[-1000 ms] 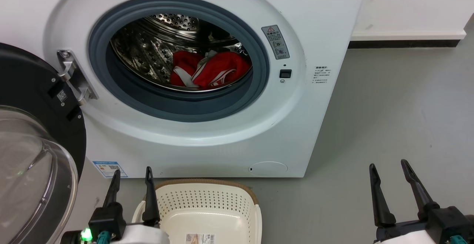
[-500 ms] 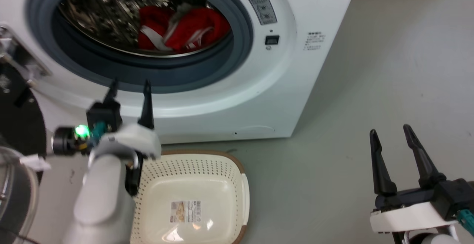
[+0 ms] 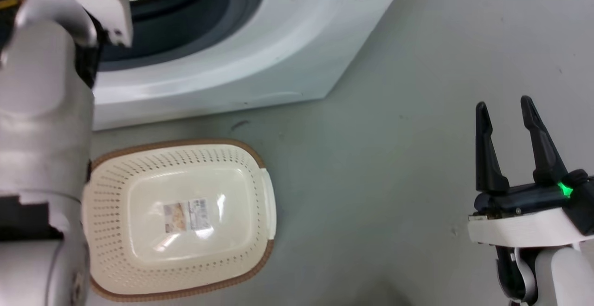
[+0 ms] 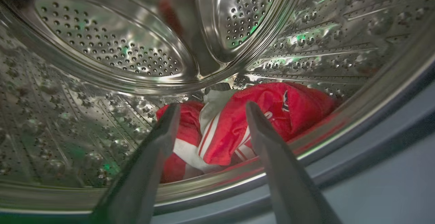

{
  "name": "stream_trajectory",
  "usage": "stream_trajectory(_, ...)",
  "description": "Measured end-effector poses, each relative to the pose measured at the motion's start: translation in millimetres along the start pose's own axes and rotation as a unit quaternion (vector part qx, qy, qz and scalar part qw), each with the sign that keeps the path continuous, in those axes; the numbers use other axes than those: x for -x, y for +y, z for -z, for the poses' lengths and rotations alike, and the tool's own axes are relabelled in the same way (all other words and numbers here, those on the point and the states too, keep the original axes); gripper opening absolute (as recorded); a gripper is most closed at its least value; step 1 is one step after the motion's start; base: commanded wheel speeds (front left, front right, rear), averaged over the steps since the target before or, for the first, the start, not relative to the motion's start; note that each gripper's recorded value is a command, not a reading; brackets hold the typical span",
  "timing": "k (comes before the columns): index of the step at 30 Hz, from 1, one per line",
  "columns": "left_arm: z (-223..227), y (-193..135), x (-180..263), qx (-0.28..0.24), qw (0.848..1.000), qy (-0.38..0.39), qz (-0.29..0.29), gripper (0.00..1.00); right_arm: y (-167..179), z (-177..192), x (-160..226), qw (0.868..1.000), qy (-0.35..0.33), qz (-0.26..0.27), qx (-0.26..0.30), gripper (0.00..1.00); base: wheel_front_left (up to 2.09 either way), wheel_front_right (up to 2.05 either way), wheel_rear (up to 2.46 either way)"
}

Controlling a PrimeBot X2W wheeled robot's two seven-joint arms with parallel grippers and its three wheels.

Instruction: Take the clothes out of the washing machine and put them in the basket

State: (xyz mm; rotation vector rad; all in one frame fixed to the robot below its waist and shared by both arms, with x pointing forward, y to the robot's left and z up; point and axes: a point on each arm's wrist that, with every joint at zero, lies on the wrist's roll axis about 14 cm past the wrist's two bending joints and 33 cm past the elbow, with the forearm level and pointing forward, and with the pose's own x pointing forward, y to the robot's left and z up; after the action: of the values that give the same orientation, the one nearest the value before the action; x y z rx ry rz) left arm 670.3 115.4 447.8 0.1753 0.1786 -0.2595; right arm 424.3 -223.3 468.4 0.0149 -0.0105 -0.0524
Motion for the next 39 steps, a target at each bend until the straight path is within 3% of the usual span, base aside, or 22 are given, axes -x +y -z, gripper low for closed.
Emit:
stream_trajectory(5,15.6,3.4,-46.5,0.01,0.999,0.039,0.006,1.0,-10.8,18.7,-8.2,1.0,0.021,0.016,-0.004,1.0,0.0,0.0,0.0)
stream_trajectory(16,68.2,-28.3,-119.3,0.019,0.986,0.157,0.05,1.0,-37.7,58.1,-15.8,0.996,0.066,0.055,-0.009,1.0,0.0,0.0,0.0)
stream_trajectory(26,128.5,-25.8,-133.2,-0.008,0.953,0.297,0.058,1.0,-49.0,82.1,-10.7,0.992,0.101,0.074,-0.008,1.0,0.0,0.0,0.0)
stream_trajectory(35,135.1,-27.7,-133.9,-0.012,0.944,0.322,0.07,1.0,-52.3,82.3,-12.6,0.992,0.1,0.078,-0.007,1.0,0.0,0.0,0.0)
stream_trajectory(36,135.5,-28.2,-133.7,-0.011,0.943,0.324,0.071,0.58,-52.5,82.1,-12.6,0.992,0.099,0.079,-0.008,1.0,0.0,0.0,0.0)
stream_trajectory(37,135.8,-28.7,-133.5,-0.007,0.943,0.325,0.073,0.0,-52.6,81.9,-12.5,0.992,0.099,0.079,-0.008,1.0,0.0,0.0,0.0)
stream_trajectory(39,136.1,-31.5,-132.4,-0.005,0.941,0.329,0.078,0.0,-52.8,81.4,-12.6,0.992,0.098,0.079,-0.008,1.0,0.0,0.0,0.0)
